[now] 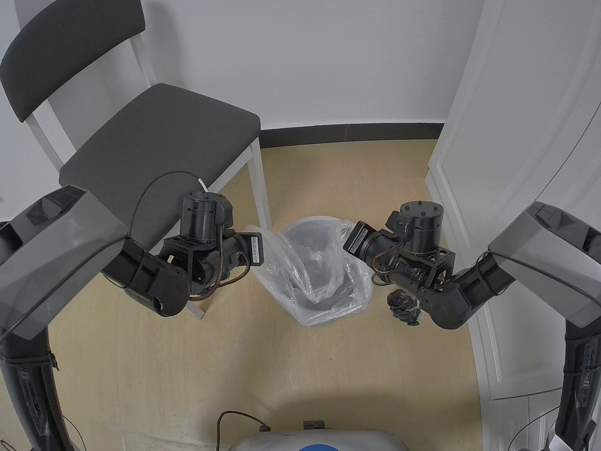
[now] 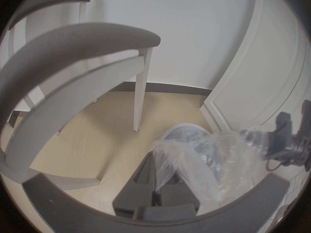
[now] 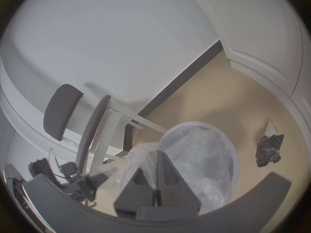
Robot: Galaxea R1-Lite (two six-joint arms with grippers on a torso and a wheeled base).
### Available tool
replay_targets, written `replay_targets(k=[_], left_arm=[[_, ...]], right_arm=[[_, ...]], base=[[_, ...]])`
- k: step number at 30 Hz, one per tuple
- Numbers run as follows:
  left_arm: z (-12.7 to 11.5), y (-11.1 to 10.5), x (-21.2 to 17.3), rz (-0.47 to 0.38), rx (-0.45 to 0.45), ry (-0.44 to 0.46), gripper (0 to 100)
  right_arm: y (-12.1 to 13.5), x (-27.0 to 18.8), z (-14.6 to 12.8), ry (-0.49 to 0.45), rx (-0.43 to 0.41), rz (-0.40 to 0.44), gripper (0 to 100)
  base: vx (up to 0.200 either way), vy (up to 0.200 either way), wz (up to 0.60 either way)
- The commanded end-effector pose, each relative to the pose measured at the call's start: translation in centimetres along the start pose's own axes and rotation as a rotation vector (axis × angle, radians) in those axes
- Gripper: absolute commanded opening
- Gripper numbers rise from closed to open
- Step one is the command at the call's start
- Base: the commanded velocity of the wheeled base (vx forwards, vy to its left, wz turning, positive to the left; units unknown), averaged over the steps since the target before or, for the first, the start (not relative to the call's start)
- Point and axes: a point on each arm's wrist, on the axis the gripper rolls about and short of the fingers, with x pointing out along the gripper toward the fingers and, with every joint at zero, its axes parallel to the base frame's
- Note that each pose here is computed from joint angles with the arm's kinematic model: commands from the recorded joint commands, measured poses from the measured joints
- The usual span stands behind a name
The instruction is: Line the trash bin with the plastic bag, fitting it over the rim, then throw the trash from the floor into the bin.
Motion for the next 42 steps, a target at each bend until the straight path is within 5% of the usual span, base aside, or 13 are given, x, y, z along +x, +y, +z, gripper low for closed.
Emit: replay_targets(k=[1,28,42], left_arm=[[1.1,0.0,-2.4,-0.017,-0.001,-0.02,0],[-0.3,-1.0,-1.4,-0.039,0.013,-0.002,0],[-0.3,-0.9,-1.6,-0.03,0.021,0.003,0]], right_arm=[[-1.6,1.7,-2.2,0.038,-0.002,-0.027,0],[-4.3,3.0,-3.3,0.05,-0.009,-0.086,0],[-4.4,1.7,-1.8,0.066,-0.122,-0.137,0]], base=[[0.0,0.0,0.0],[0.0,0.0,0.0],[0.0,0.0,0.0]])
